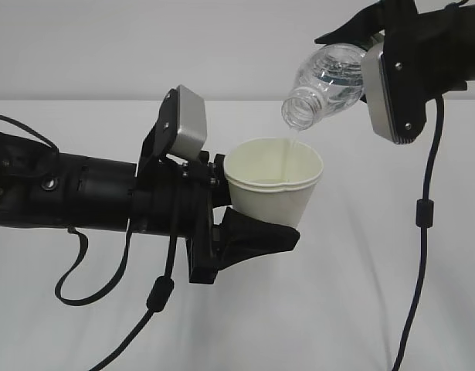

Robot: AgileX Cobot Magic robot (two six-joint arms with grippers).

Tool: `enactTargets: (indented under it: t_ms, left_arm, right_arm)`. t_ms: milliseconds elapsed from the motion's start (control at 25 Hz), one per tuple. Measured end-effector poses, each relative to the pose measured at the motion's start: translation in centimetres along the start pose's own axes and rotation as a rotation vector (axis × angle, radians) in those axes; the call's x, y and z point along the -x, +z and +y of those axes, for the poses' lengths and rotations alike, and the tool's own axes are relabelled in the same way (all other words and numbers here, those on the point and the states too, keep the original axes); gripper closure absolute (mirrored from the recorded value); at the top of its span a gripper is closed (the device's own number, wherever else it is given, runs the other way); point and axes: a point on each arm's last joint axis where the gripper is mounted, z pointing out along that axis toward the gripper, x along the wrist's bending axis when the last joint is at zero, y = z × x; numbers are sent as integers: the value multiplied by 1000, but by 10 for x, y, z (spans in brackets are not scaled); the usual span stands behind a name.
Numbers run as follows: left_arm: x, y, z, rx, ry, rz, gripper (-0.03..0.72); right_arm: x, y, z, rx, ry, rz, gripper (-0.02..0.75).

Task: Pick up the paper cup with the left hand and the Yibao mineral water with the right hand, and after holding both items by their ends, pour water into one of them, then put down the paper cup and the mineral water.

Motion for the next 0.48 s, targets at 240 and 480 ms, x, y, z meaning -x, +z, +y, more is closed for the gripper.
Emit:
enactTargets:
  t_ms: [240,480]
  left_arm:
    - [0,0,0,0,0,0,225]
    - [0,0,0,0,0,0,225]
  right_arm:
    - [0,0,0,0,0,0,324]
    - [0,0,0,0,0,0,324]
